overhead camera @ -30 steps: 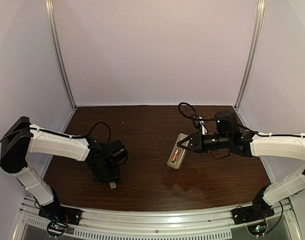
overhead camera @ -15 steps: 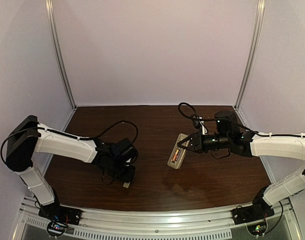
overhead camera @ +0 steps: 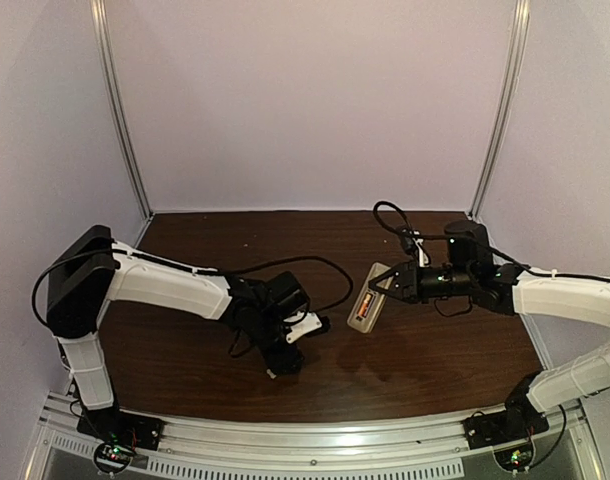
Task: Load the batteries into the remote control
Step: Move the battery cover to the center of the board, then pick up the battery cover from the center of the board.
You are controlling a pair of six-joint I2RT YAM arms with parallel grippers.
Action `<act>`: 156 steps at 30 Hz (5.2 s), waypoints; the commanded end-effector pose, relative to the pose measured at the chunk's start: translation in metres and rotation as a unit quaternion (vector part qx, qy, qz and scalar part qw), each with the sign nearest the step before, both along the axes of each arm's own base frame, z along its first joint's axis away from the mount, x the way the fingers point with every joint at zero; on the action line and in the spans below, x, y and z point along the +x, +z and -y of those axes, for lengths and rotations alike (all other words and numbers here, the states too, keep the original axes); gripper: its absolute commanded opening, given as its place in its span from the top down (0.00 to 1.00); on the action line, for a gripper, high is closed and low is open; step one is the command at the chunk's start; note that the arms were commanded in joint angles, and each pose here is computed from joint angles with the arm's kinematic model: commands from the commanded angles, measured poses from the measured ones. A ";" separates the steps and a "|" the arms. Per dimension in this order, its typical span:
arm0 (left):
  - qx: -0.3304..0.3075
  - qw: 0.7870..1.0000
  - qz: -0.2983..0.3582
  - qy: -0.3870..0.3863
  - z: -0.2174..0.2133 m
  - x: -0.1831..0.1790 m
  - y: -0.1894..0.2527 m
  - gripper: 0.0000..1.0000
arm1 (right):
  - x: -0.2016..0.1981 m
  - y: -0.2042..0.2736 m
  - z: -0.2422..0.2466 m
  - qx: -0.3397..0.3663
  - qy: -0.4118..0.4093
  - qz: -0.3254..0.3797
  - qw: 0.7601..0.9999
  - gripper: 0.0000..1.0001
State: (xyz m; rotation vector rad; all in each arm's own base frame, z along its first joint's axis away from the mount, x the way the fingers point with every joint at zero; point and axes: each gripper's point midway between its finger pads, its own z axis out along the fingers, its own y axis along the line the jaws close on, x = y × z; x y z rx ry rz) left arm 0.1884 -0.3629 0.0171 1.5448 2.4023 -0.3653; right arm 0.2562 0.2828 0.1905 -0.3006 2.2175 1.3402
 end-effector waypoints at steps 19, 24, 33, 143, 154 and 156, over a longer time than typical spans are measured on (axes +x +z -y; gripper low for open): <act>-0.181 0.972 -0.099 0.110 0.008 -0.071 0.049 0.53 | 0.005 0.001 0.007 -0.003 -0.001 0.009 1.000 1.00; -0.134 0.977 -0.106 0.128 0.010 -0.067 0.016 0.61 | 0.004 0.004 0.009 -0.007 -0.002 0.011 1.000 1.00; -0.038 0.976 -0.077 0.199 -0.039 -0.044 -0.016 0.71 | 0.005 0.005 0.011 -0.011 -0.003 0.011 1.000 1.00; -0.010 0.972 0.019 0.232 -0.012 0.081 -0.005 0.53 | 0.020 -0.010 0.024 -0.019 -0.016 -0.008 1.000 1.00; 0.005 0.973 0.043 0.225 -0.003 0.092 -0.008 0.59 | 0.021 -0.017 0.025 -0.009 -0.031 -0.024 0.999 1.00; 0.001 0.975 0.039 0.219 0.002 0.092 -0.009 0.59 | 0.020 -0.017 0.026 -0.009 -0.032 -0.025 0.999 1.00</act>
